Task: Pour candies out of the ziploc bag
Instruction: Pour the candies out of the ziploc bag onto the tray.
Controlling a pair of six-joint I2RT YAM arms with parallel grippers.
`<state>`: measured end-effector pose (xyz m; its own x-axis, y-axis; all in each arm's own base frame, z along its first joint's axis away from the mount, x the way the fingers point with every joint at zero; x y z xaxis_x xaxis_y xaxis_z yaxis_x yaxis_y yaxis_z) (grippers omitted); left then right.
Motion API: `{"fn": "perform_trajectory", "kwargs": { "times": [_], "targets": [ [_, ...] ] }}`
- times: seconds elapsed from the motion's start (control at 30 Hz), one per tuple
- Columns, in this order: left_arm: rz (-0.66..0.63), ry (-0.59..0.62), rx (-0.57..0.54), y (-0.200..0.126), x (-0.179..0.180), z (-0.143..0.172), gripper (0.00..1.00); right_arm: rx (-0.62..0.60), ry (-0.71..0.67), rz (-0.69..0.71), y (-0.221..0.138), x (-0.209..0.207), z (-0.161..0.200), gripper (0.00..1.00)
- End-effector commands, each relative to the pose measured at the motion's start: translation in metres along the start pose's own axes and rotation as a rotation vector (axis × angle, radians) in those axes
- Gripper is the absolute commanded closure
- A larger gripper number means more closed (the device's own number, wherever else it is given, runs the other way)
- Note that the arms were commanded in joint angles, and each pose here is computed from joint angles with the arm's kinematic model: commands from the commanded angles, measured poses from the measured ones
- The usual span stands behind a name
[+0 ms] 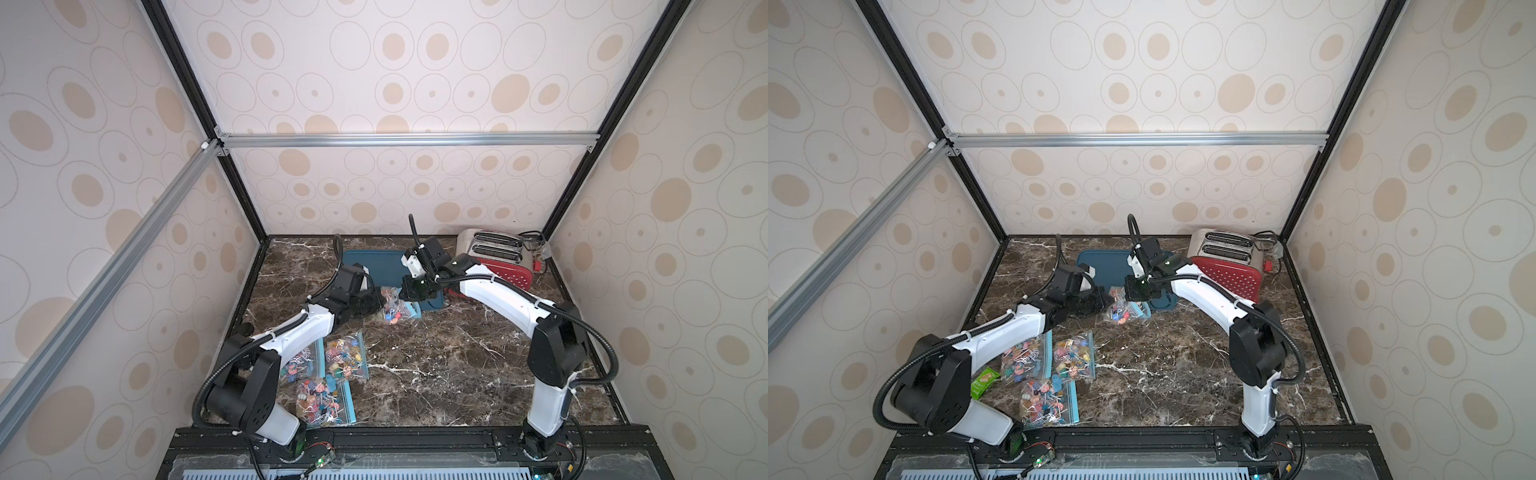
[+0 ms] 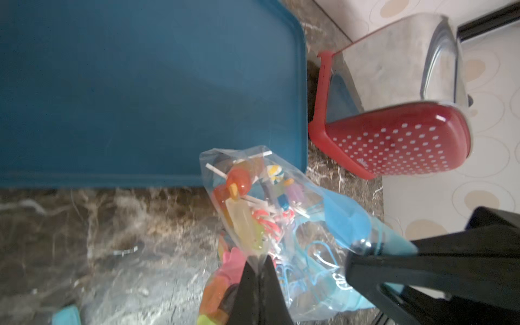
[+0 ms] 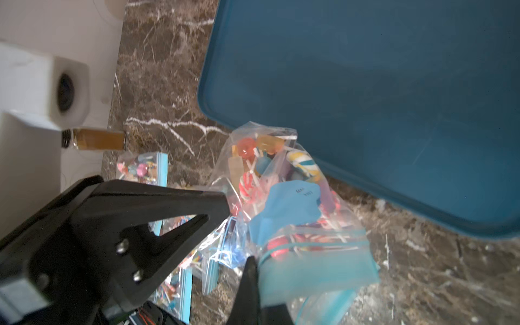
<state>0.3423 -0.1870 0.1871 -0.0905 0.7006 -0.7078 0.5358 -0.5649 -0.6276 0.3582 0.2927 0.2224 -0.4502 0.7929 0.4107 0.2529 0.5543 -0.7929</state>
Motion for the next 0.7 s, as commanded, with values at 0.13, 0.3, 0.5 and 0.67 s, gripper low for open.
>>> {"fn": "perform_trajectory", "kwargs": {
  "times": [0.13,0.3,0.5,0.67],
  "targets": [
    [0.054,0.064,-0.018,0.032,-0.017,-0.056,1.0,0.004,-0.01,0.01,0.018,-0.029,-0.047,1.0],
    [0.053,0.053,-0.005,0.069,-0.011,-0.083,1.0,0.007,0.039,0.013,0.042,-0.061,-0.069,1.0],
    [0.07,0.053,0.001,0.097,-0.015,-0.104,1.0,-0.008,0.088,0.004,0.06,-0.086,-0.083,1.0],
    [0.094,0.068,-0.007,0.097,-0.025,-0.112,1.0,-0.004,0.107,0.007,0.065,-0.093,-0.081,1.0]
  ]
}}
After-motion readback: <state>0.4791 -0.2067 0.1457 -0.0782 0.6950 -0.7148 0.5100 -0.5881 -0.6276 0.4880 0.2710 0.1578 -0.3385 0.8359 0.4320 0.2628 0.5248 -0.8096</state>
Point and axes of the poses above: each gripper's point midway between its finger pads, its own y axis out along the fingers, its own x axis along the line the jaws close on, z = x × y, the point moved 7 cm from there along -y, back along the fingers, and after that the axes turned 8 degrees about -y, right-handed, at the moved point
